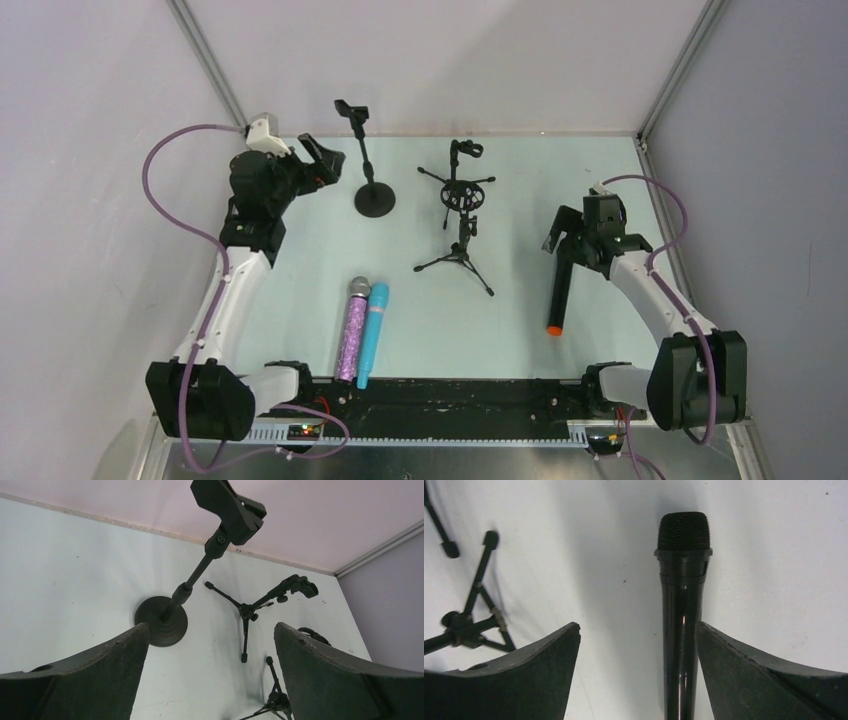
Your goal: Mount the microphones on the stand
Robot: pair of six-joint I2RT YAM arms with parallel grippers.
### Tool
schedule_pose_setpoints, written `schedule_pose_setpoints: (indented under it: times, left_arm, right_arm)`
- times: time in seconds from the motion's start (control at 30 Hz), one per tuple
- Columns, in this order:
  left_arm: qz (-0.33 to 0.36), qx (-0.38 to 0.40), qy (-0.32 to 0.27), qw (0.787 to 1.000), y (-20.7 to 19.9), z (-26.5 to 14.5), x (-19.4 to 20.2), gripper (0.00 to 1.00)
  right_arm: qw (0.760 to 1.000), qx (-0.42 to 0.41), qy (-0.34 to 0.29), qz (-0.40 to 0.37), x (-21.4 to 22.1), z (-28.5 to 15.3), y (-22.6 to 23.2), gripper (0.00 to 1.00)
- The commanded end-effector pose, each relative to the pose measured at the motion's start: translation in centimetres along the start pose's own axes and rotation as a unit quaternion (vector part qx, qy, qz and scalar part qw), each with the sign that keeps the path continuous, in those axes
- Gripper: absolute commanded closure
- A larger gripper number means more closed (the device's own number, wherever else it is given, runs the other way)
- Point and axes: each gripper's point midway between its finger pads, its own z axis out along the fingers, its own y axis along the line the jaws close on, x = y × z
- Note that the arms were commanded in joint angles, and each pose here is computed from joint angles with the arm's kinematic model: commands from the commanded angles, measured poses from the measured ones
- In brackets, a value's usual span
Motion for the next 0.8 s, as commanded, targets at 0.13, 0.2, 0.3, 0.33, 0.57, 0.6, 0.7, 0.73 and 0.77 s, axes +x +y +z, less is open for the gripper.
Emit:
schedule_pose_setpoints:
  times: [0.13,0.2,0.3,0.33,0.57,0.6,0.7,0.73,0.77]
  left_arm:
    - [-0.019,0.008,0.056,0.998,-0.3,-1.9,2.7,0.02]
    - [-0.034,0.004,0.075,0.997,0.1,-2.7,4.4,0.02]
    - [-0.063,0.003,0.124,0.990,0.6,-3.5,7.9,0.02]
    - [-0.071,0.008,0.143,0.987,0.6,-3.9,9.2,0.02]
    - [-0.098,-0.047,0.264,0.958,3.2,-6.7,16.3,0.02]
    - [-0.100,-0.057,0.284,0.952,3.6,-7.3,17.3,0.02]
    - [-0.083,-0.083,0.331,0.936,4.8,-8.2,19.2,0.02]
    - [-0.073,-0.092,0.352,0.929,5.3,-8.9,20.0,0.02]
    - [-0.068,-0.102,0.365,0.923,5.7,-9.0,20.4,0.02]
  right_arm:
    - [0.997,-0.077,-0.009,-0.024,-0.4,-3.3,3.6,0.11]
    - [0.996,-0.079,-0.005,-0.031,0.0,-3.5,3.9,0.11]
    - [0.996,-0.083,0.004,-0.041,0.7,-3.6,4.3,0.11]
    - [0.995,-0.088,0.007,-0.044,1.0,-3.6,4.5,0.11]
    - [0.993,-0.111,0.026,-0.043,3.2,-3.8,5.3,0.11]
    - [0.992,-0.116,0.030,-0.045,3.7,-3.8,5.4,0.11]
    - [0.990,-0.126,0.038,-0.044,4.9,-3.9,5.8,0.11]
    - [0.990,-0.126,0.042,-0.044,5.4,-3.8,5.7,0.11]
    - [0.990,-0.129,0.044,-0.045,5.7,-3.9,5.8,0.11]
